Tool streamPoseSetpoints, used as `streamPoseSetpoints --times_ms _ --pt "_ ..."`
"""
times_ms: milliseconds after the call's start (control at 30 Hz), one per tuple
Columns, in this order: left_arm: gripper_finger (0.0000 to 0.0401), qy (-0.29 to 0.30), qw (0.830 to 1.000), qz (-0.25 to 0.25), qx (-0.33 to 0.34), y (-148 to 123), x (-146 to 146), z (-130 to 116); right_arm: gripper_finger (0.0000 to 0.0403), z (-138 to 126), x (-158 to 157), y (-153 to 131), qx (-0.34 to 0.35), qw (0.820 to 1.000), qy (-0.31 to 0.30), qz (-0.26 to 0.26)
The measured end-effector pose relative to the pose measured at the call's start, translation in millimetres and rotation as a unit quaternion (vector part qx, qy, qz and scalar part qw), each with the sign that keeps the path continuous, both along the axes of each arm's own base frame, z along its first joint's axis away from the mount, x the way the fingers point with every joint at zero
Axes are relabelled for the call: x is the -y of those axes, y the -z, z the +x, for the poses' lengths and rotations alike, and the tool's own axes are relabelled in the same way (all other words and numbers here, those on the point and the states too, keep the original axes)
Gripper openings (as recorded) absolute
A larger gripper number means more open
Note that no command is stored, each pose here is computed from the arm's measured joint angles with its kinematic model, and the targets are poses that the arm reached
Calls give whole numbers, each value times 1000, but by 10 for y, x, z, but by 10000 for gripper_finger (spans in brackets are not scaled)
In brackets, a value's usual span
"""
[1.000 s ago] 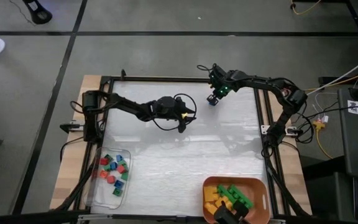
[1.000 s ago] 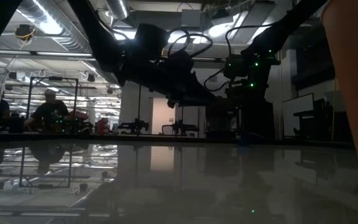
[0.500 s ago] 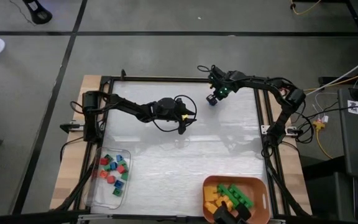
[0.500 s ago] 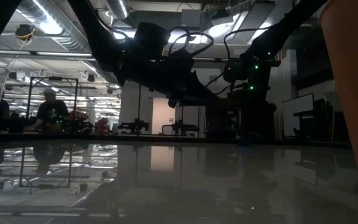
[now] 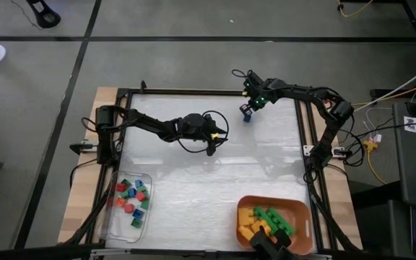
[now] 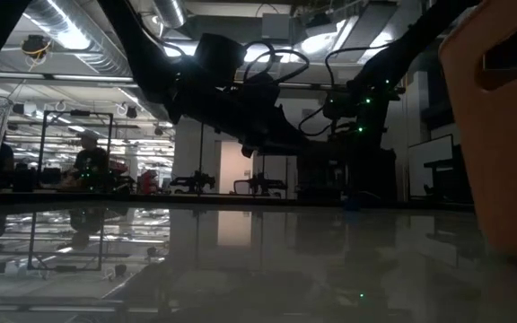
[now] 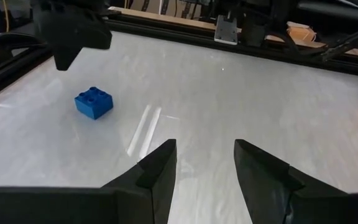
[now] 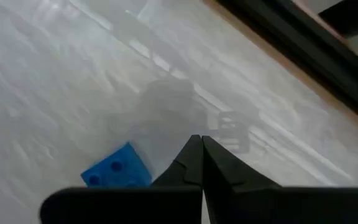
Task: Sort blocks by size
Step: Put the small blue game piece into the transparent bin
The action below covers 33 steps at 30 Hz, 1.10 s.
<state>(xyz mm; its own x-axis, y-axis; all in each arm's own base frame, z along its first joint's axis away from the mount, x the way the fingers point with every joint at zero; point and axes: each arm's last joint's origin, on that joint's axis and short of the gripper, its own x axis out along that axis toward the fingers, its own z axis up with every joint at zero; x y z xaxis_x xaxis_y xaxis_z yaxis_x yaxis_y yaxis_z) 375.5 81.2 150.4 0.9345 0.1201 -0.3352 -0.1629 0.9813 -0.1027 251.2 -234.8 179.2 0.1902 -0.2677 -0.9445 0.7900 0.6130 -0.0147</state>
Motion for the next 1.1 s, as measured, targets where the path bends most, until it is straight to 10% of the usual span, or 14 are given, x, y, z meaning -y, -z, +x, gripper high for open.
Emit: streamPoseSetpoints --times_ms 400,1100 --pt "149 1 1000 3 -4 7 0 -3 1 -2 -89 -58 32 998 2 53" --pt "149 10 1000 23 -16 24 2 -9 1 378 -1062 113 -49 997 -66 -13"
